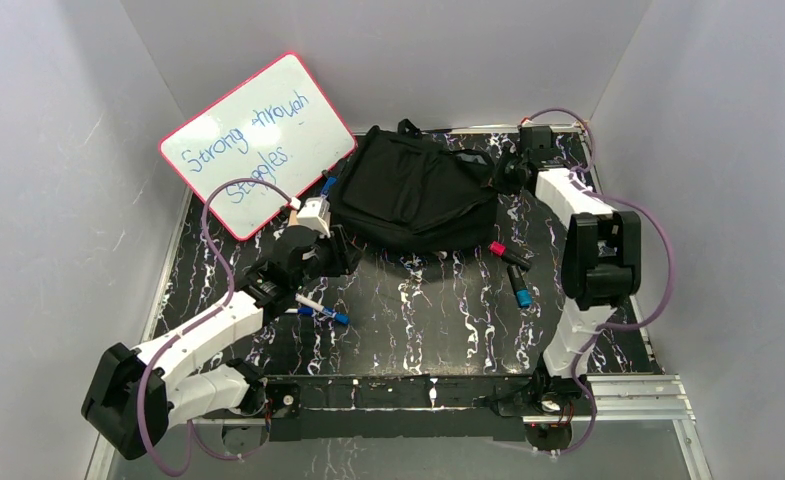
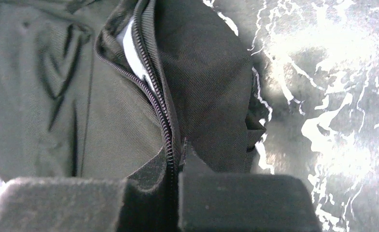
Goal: Pack the student bag
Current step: Adjust the student bag at the center of the board.
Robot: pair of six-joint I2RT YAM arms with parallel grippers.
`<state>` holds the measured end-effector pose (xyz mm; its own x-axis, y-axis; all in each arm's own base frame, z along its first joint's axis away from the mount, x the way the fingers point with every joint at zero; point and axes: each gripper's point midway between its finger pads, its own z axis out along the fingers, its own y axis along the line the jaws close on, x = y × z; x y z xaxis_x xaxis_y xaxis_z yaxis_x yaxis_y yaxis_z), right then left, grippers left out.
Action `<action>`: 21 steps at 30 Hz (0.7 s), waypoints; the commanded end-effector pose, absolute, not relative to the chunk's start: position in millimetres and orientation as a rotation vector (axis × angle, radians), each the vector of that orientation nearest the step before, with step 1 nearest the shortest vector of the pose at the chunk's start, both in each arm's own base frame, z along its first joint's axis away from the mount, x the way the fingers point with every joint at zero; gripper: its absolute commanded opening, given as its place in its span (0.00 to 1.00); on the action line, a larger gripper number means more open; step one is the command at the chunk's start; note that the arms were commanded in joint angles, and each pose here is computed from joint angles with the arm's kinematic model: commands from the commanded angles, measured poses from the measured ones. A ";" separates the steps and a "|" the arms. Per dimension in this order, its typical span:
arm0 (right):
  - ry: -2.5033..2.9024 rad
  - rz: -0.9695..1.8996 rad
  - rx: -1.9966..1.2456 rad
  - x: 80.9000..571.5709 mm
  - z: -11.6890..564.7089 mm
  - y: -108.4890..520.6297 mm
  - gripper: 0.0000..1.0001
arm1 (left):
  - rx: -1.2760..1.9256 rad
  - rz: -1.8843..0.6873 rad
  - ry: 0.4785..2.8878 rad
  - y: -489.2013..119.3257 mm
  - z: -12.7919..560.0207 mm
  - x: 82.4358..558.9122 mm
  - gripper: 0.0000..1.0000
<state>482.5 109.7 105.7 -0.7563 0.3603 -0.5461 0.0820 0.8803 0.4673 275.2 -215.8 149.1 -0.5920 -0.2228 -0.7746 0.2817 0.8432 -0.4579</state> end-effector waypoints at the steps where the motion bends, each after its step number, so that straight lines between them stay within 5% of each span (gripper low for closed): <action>1: 2.243 0.668 0.253 467.7 183.2 136.5 0.00 | 0.006 -0.683 2.044 -211.2 155.2 280.2 0.44; 21: 2.259 0.853 0.075 278.4 238.6 251.5 0.00 | -0.041 -0.581 2.159 -206.3 100.0 291.3 0.43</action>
<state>313.8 221.8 202.8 -0.7522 0.2464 -0.6112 -0.1151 0.8641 0.4900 278.2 -211.8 95.4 -0.6486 -0.2007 -0.7342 0.2139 0.8777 -0.4289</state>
